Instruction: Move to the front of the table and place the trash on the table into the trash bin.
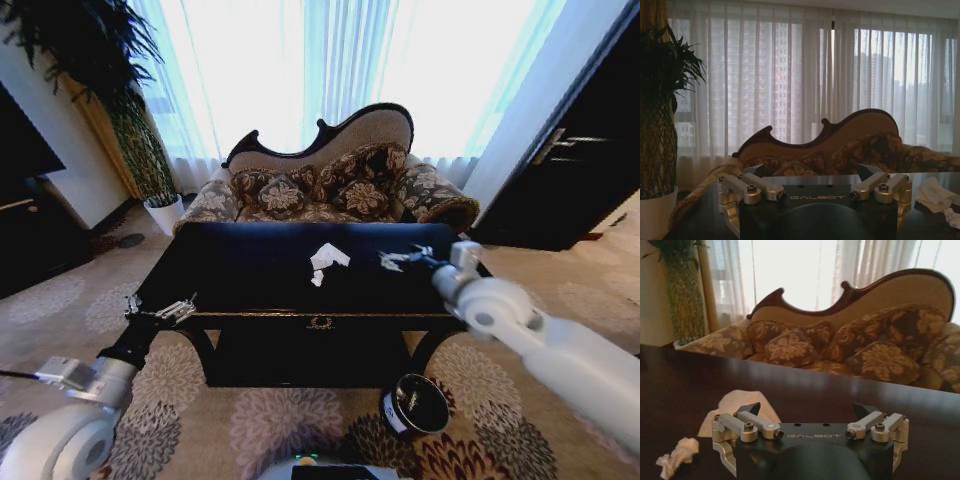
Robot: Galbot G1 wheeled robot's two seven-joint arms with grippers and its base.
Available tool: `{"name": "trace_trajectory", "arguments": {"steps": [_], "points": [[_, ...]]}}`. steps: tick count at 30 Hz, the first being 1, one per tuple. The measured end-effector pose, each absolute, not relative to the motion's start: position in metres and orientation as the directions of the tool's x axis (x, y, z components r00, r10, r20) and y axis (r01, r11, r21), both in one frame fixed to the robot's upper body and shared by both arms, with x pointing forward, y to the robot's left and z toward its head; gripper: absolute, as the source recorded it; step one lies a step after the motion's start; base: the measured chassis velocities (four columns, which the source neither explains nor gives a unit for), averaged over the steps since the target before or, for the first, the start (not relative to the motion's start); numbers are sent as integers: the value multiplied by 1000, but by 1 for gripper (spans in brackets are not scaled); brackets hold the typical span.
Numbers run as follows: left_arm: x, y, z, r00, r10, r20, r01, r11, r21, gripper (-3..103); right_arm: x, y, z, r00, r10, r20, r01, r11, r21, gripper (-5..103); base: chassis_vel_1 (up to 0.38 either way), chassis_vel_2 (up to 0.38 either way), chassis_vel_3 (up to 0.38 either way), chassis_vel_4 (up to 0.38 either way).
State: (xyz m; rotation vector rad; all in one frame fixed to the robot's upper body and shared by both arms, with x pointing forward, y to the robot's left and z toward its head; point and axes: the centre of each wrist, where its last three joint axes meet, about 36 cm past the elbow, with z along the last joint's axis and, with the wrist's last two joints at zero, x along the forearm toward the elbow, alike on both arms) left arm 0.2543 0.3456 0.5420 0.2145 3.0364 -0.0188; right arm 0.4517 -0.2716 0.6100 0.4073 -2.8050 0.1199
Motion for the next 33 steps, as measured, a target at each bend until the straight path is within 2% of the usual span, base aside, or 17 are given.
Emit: {"name": "trace_trajectory", "arguments": {"steps": [13, 26, 33], "points": [[254, 346, 542, -985, 140, -98, 141, 990, -5, 100, 498, -222, 613, -897, -298, 328, -347, 932, -102, 100, 0, 0, 0, 0], [254, 346, 542, -985, 140, -98, 141, 990, -5, 100, 521, -162, 598, -855, -293, 427, -358, 930, -79, 100, 0, 0, 0, 0], [254, 346, 542, -985, 140, -98, 141, 990, -5, 100, 529, -156, 587, -857, -283, 430, -358, 928, -104, 100, 0, 0, 0, 0]]}}
